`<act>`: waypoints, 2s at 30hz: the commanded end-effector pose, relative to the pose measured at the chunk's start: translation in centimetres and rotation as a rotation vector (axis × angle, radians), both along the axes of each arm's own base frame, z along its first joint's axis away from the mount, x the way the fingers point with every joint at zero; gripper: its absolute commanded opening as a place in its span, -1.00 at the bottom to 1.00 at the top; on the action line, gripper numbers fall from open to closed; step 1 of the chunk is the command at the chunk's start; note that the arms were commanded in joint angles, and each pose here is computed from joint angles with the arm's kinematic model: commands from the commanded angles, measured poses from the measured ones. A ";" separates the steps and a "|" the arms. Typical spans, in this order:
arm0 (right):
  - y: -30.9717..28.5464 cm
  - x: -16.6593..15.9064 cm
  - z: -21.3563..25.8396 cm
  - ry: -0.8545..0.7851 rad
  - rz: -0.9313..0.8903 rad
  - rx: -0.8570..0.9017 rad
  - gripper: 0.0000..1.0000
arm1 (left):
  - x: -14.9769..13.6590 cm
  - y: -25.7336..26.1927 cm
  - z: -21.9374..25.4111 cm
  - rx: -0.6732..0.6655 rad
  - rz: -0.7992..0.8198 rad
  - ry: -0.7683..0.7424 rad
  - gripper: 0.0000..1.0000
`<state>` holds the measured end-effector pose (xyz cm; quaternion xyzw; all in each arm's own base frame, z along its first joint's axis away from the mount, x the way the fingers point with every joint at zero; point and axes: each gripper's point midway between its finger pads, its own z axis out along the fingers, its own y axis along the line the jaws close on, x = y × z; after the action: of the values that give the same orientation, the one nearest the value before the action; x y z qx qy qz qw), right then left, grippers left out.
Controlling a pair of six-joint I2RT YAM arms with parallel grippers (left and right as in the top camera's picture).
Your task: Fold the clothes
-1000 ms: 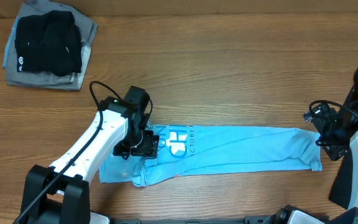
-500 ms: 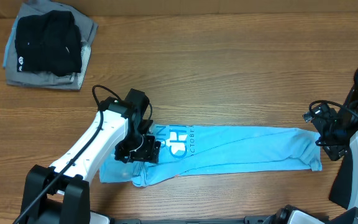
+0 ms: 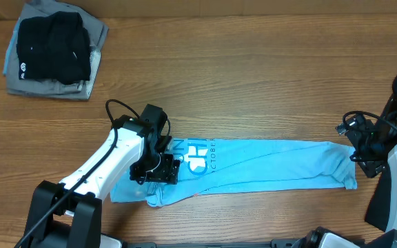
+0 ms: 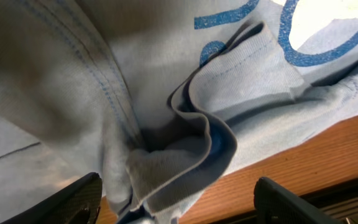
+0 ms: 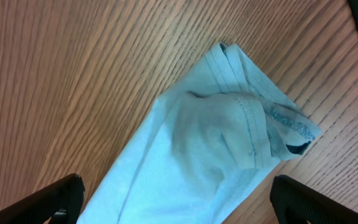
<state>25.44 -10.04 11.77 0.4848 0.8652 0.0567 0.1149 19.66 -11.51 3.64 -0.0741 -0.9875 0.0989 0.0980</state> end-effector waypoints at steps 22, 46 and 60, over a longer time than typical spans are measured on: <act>0.2 0.1 -0.1 -0.004 0.011 0.003 1.00 | 1.1 0.9 -1.3 0.061 0.011 -0.069 0.52; 0.2 0.2 -0.1 -0.007 0.011 0.002 1.00 | 3.0 0.9 -1.5 0.071 0.011 -0.150 0.15; 0.2 0.2 -0.1 -0.007 0.011 0.002 1.00 | 0.9 0.6 -1.3 0.047 0.008 -0.058 -0.11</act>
<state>25.64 -10.08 11.82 0.4840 0.8650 0.0585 0.1189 21.35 -10.42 2.49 -0.0687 -0.9942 0.0613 0.0558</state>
